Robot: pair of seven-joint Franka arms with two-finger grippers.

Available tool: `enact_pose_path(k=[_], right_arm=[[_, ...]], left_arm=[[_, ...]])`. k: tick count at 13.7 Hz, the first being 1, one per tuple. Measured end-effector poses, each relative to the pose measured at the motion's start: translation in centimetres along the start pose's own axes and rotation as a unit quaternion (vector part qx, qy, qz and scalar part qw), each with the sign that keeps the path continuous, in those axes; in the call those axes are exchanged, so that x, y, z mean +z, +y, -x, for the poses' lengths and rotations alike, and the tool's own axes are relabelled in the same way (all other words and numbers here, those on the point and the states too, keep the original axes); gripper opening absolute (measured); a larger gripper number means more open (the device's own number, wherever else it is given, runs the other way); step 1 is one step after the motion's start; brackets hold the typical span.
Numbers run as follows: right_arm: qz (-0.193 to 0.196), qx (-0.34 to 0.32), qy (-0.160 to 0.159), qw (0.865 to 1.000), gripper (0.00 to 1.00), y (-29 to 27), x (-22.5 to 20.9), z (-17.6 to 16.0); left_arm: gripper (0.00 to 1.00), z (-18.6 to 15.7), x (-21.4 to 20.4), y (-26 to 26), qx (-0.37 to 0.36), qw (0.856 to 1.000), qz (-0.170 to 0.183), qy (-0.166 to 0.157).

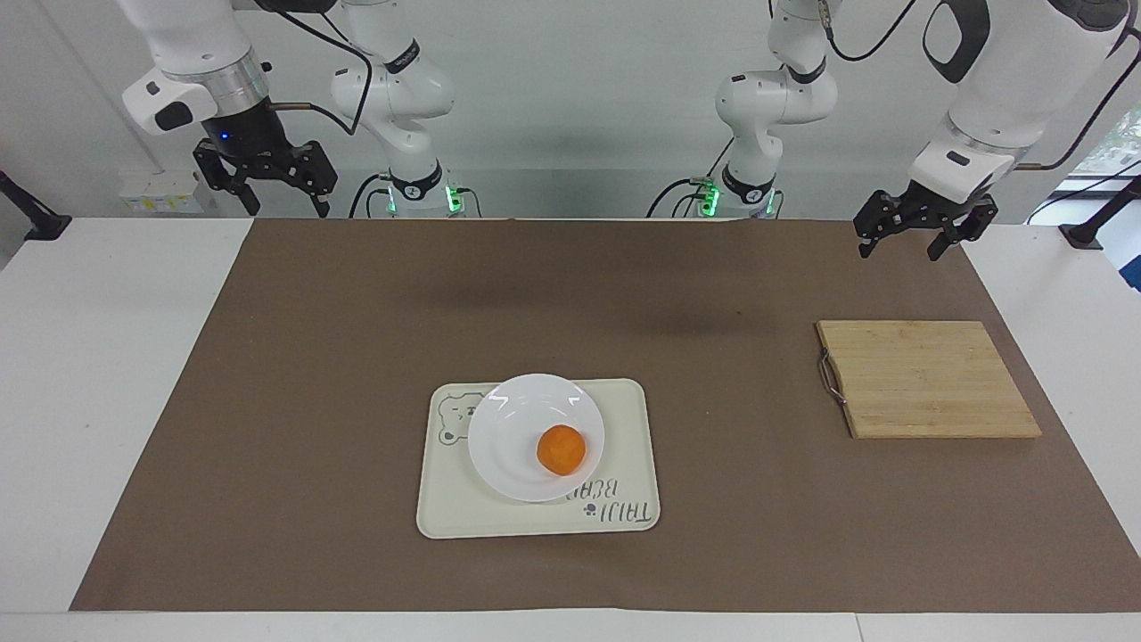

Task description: Place orange and plate with both arms

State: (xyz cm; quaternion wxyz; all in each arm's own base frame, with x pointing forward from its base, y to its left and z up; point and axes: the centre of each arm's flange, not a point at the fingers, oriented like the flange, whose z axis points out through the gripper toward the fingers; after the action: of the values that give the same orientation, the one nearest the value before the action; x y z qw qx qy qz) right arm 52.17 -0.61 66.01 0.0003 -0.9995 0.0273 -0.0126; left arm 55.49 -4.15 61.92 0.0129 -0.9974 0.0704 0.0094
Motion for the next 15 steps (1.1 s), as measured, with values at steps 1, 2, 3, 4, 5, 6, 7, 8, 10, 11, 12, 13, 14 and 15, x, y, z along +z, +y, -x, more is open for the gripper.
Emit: enact_pose_path(k=[1,2,3,4,5,6,7,8,10,11,12,13,14,15], right_arm=[[0.000,-0.002,0.009,1.000,1.00,-0.10,-0.25,0.19],[-0.001,-0.004,0.015,1.000,1.00,-0.13,-0.38,0.32],[-0.001,-0.005,0.016,1.000,1.00,-0.15,-0.43,0.40],[-0.001,-0.005,0.016,1.000,1.00,-0.13,-0.41,0.42],[-0.001,-0.005,0.015,1.000,1.00,-0.11,-0.37,0.43],[-0.001,-0.005,0.014,1.000,1.00,-0.11,-0.37,0.46],[-0.001,-0.005,0.013,1.000,1.00,-0.11,-0.41,0.45],[-0.001,-0.005,0.014,1.000,1.00,-0.11,-0.49,0.43],[-0.001,-0.004,0.015,1.000,1.00,-0.01,-0.55,0.42],[-0.001,-0.003,0.015,1.000,1.00,0.09,-0.56,0.41],[-0.001,-0.002,0.015,1.000,1.00,0.14,-0.57,0.41],[-0.001,-0.002,0.015,1.000,1.00,0.17,-0.57,0.41],[-0.001,-0.001,0.015,1.000,1.00,0.22,-0.57,0.40],[-0.001,0.000,0.012,1.000,1.00,0.36,-0.44,0.36]], left_arm=[[1.00,0.00,0.00,0.00,0.000,1.000,0.000,0.000],[1.00,0.00,0.00,0.00,0.000,1.000,0.000,0.000],[1.00,0.00,0.00,0.00,0.000,1.000,0.000,0.000],[1.00,0.00,0.00,0.00,0.000,1.000,0.000,0.000],[1.00,0.00,0.00,0.00,0.000,1.000,0.000,0.000],[1.00,0.00,0.00,0.00,0.000,1.000,0.000,0.000],[1.00,0.00,0.00,0.00,0.000,1.000,0.000,0.000],[1.00,0.00,0.00,0.00,0.000,1.000,0.000,0.000],[1.00,0.00,0.00,0.00,0.000,1.000,0.000,0.000],[1.00,0.00,0.00,0.00,0.000,1.000,0.000,0.000],[1.00,0.00,0.00,0.00,0.000,1.000,0.000,0.000],[1.00,0.00,0.00,0.00,0.000,1.000,0.000,0.000],[1.00,0.00,0.00,0.00,0.000,1.000,0.000,0.000],[1.00,0.00,0.00,0.00,0.000,1.000,0.000,0.000]])
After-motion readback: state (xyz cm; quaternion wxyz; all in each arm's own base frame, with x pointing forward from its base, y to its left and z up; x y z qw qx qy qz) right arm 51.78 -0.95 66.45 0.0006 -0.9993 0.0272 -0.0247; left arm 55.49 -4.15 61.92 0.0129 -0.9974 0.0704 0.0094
